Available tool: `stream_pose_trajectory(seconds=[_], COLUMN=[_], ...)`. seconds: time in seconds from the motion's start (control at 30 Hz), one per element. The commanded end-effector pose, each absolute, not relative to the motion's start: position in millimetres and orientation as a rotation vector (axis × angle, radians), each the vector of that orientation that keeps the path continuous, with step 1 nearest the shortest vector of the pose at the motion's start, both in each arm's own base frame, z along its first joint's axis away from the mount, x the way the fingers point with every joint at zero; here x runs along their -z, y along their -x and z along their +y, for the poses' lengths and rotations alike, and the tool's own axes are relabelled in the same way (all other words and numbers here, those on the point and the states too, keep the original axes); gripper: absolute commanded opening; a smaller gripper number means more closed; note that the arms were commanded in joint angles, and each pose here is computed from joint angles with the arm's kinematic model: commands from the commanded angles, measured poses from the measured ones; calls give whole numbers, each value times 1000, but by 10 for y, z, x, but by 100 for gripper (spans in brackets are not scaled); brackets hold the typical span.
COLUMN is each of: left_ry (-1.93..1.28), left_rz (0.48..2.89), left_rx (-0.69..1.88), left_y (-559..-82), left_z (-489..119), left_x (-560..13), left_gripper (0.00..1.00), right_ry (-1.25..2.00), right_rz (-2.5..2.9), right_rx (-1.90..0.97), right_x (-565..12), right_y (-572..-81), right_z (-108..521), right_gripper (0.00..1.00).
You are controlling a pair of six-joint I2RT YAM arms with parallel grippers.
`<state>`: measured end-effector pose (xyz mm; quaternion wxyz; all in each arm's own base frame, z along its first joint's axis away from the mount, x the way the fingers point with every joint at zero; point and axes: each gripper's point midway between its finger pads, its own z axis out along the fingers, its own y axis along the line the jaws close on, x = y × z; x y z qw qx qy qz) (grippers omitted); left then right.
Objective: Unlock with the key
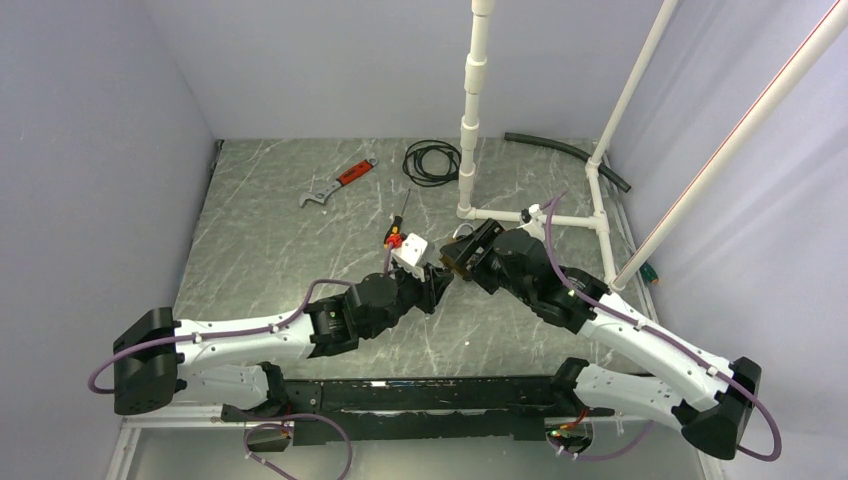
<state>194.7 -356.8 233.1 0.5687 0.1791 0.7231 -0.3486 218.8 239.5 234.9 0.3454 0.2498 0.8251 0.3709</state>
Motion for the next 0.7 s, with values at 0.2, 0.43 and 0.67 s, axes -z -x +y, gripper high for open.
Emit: stream_pose_trajectory(seconds=[0.2, 0.43, 0.67], left_ry=[-367, -378, -451], left_rz=[1660, 1671, 1639], left_rx=[761, 721, 741], left_y=[-2055, -2077, -2023], left_z=[-3465, -3427, -3501], left_x=[-2418, -2374, -2400], left_gripper=[8, 0, 0], right_ry=[-666, -770, -801], right_rz=[2018, 2148, 2221], right_rx=[-1225, -1211, -1172], right_x=[-2902, -2750, -2724], right_y=[-2181, -2063, -2058], right_z=[2593, 2618, 2681], right_gripper=[0, 0, 0])
